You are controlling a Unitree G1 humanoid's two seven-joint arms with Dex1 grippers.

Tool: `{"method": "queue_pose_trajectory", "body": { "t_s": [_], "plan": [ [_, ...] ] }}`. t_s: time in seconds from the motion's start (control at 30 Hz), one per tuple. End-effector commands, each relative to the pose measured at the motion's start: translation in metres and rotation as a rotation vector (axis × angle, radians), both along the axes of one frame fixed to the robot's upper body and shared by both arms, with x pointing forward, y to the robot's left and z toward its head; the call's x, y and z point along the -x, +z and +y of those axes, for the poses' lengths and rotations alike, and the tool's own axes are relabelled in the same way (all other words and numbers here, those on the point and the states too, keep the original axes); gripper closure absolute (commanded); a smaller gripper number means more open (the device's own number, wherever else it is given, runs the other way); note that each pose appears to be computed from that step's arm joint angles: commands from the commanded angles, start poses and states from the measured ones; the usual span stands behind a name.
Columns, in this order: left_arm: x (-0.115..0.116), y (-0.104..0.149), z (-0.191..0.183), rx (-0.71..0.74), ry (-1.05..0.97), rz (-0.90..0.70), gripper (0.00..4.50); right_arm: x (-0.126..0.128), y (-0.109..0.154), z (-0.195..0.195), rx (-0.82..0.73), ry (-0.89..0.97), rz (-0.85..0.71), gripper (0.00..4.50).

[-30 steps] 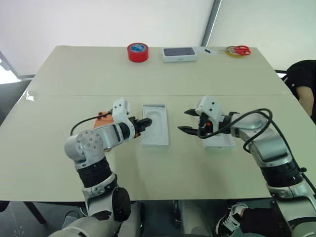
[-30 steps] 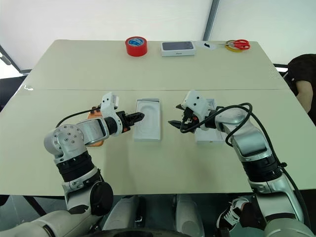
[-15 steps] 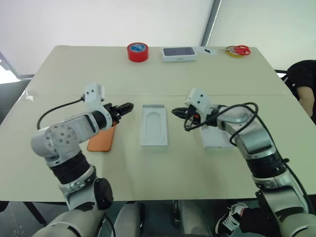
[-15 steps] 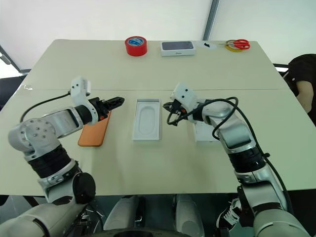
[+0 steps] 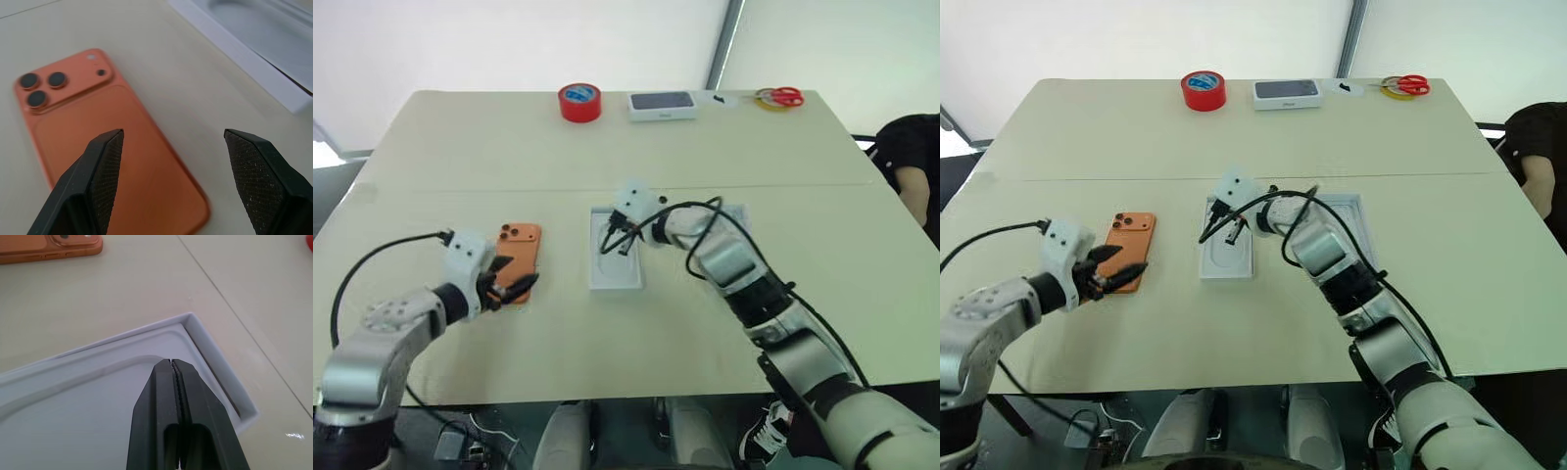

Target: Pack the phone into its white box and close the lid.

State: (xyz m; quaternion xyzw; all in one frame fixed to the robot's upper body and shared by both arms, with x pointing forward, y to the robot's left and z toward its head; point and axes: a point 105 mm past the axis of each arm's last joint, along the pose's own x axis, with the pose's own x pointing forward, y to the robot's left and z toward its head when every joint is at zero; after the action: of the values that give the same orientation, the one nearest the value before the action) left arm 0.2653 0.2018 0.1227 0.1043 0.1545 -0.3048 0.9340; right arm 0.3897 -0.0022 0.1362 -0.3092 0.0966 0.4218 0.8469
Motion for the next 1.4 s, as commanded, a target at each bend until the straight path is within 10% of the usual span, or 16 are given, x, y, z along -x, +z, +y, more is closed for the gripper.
{"method": "queue_pose_trajectory", "body": {
  "t_s": [0.03, 0.97, 1.2, 1.4],
  "plan": [
    [0.014, 0.019, -0.018, 0.033, -0.124, -0.114, 1.06, -0.008, 0.008, 0.006, 0.017, -0.007, -0.043, 4.48],
    [0.025, 0.014, -0.022, 0.045, -0.126, -0.14, 1.06, -0.033, 0.005, 0.001, 0.078, -0.097, -0.133, 4.48],
    [0.008, 0.019, 0.001, 0.116, 0.049, -0.11, 1.06, -0.007, 0.031, 0.011, -0.038, 0.043, -0.148, 4.48],
    [-0.017, 0.015, 0.062, 0.164, 0.456, 0.014, 0.08, 0.037, 0.039, 0.044, -0.116, 0.187, -0.051, 4.5]
  ]
}}
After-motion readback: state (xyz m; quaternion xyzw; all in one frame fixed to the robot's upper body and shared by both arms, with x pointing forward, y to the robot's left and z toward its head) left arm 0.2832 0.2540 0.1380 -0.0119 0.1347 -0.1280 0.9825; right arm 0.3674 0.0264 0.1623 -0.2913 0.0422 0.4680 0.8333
